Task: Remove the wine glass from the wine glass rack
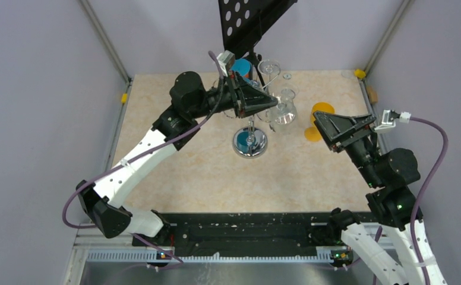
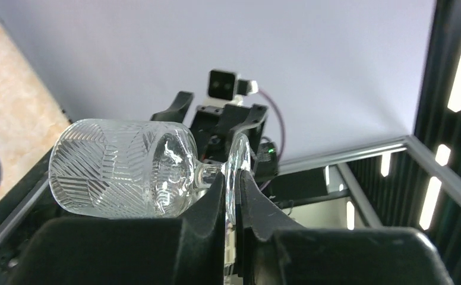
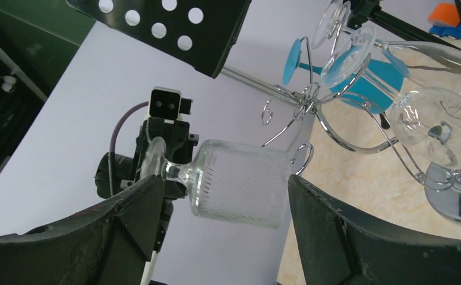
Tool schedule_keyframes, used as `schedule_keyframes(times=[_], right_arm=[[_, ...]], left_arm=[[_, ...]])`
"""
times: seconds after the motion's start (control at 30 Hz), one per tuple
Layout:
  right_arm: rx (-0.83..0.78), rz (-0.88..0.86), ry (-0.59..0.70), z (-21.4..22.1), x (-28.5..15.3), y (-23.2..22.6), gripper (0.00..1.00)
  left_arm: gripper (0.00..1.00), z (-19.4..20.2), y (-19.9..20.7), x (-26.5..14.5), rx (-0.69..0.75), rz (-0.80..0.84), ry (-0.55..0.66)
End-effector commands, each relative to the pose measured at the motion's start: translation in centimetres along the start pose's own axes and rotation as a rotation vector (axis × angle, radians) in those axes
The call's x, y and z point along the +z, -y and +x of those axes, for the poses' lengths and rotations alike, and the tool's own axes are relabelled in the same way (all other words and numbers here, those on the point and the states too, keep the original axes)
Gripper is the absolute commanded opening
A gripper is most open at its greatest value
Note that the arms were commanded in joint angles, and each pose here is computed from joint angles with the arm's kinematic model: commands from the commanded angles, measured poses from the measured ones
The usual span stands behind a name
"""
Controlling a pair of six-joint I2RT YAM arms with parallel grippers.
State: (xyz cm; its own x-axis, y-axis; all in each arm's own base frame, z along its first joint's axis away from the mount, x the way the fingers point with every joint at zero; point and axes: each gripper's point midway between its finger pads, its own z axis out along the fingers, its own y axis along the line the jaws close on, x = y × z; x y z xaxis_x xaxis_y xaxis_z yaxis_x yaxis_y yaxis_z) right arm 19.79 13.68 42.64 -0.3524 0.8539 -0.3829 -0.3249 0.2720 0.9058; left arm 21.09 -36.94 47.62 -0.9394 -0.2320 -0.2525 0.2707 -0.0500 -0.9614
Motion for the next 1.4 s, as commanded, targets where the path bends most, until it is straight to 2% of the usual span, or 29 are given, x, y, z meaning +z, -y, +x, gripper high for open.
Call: schedule_keyframes(times=[0.0,0.23,0.4,0.5,0.6,0.83,0.97,1.0,1.1,1.13,1.2,1.3,1.37], right_arm=[[0.020,-0.069,0.023,-0.1,0.2,-0.6,0.79],[0.033,-0.282,-0.033,0.7,0.8,-4.2,0.81],[0.011,-0.503,-0.100,1.3,0.7,-8.6,0.79],[-0.001,-0.603,-0.138,1.6,0.3,-10.7,0.71],[-0.006,-0.687,-0.175,1.8,-0.1,-12.4,0.58],[0.013,-0.810,-0.206,1.8,-0.8,-14.4,0.32],[0.017,-0.853,-0.206,1.6,-1.1,-15.3,0.02],[0.014,-0.859,-0.204,1.5,-1.2,-15.5,0.00],[-0.010,-0.865,-0.191,1.2,-1.3,-16.1,0.00],[-0.028,-0.860,-0.185,1.1,-1.2,-16.3,0.00],[-0.076,-0.830,-0.167,0.9,-0.9,-16.5,0.00],[-0.195,-0.753,-0.108,0.2,-0.6,-16.6,0.00],[-0.265,-0.676,-0.063,-0.6,-0.4,-16.3,0.00]], left_arm=[[0.00,-1.4,7.9,-2.6,0.003,0.232,0.121],[0.00,-1.6,11.5,-3.5,-0.136,0.398,0.086],[0.00,-1.7,12.0,-3.7,-0.194,0.435,0.074],[0.00,-1.9,12.1,-3.7,-0.232,0.468,0.064],[0.00,-2.0,12.1,-3.7,-0.248,0.489,0.062],[0.00,-2.2,12.2,-3.6,-0.231,0.498,0.068],[0.00,-2.0,12.3,-3.6,-0.198,0.502,0.068],[0.00,-2.1,12.3,-3.6,-0.189,0.498,0.071],[0.13,-1.9,12.6,-3.7,-0.128,0.484,0.085],[0.21,-1.9,12.5,-3.7,-0.110,0.476,0.091],[0.43,-2.0,12.2,-3.7,-0.071,0.445,0.112],[0.61,-2.5,10.9,-3.8,0.003,0.370,0.164],[0.69,-2.9,9.9,-4.3,0.061,0.308,0.204]])
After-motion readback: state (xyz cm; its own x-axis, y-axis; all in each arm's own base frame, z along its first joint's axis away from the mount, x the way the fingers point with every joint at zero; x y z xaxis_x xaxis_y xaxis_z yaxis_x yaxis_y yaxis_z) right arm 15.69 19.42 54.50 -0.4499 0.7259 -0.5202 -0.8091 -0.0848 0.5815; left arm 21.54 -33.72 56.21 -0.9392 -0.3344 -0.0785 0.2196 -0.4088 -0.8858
